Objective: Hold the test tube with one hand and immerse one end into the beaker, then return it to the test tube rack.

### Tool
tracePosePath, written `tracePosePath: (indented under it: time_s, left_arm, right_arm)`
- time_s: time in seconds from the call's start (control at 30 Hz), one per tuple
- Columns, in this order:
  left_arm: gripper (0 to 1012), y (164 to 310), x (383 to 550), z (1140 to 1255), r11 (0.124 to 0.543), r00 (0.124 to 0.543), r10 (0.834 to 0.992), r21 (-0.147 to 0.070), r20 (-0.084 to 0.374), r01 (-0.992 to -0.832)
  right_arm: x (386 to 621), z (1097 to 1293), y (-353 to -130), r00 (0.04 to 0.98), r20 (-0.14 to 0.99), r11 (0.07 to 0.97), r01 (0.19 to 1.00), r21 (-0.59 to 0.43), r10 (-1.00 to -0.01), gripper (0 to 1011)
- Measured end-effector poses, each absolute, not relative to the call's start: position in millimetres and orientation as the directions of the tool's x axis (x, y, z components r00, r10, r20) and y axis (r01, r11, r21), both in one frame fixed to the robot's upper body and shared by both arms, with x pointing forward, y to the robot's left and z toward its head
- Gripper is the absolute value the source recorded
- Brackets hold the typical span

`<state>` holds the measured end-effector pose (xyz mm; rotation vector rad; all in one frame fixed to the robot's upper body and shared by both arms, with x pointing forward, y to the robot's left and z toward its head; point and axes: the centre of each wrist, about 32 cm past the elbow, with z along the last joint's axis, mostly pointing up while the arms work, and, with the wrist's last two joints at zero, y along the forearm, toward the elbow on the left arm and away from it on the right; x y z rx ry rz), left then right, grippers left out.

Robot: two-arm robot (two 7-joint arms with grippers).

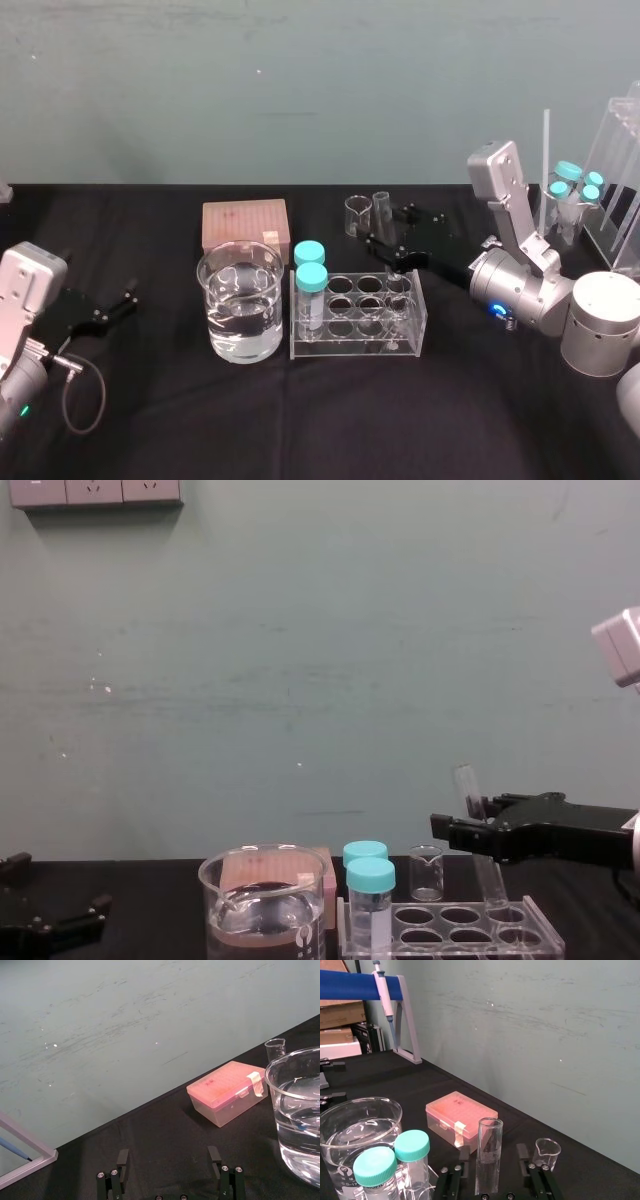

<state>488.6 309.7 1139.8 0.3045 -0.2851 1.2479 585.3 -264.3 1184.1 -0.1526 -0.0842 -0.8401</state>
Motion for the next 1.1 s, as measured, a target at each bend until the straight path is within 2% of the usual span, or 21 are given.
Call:
tracePosePath:
  time_s: [0.3,0.33,0.43,0.87,1.1]
  left_arm:
    - [1000,309.7,488.6,1139.8,0.287,0.292,0.880,0.070,0.374,-0.955]
    - [1000,309.7,488.6,1139.8,0.287,0.292,0.880,0.070,0.374,-0.955]
    - [1000,309.6,488.6,1139.8,0.287,0.292,0.880,0.070,0.374,-0.955]
    - [1000,309.7,488.6,1139.8,0.287,0.292,0.880,0.070,0.374,-0.955]
    - [1000,309.7,488.6,1139.8,0.287,0.292,0.880,0.070,0.374,-0.955]
  right_arm:
    - [585.4,1184.0,-264.4,0.665,0.133,0.657,0.747,-0.102,-0.735,372]
    - [585.4,1184.0,-264.4,0.665,0.133,0.657,0.747,-0.102,-0.735,311]
    - [585.5,1184.1,-264.4,0.665,0.133,0.658,0.746,-0.101,-0.735,238]
    - [585.3,1183.8,-264.5,0.665,0.133,0.658,0.747,-0.101,-0.735,231]
    - [582.6,1179.9,-265.5,0.659,0.119,0.657,0.752,-0.058,-0.743,230]
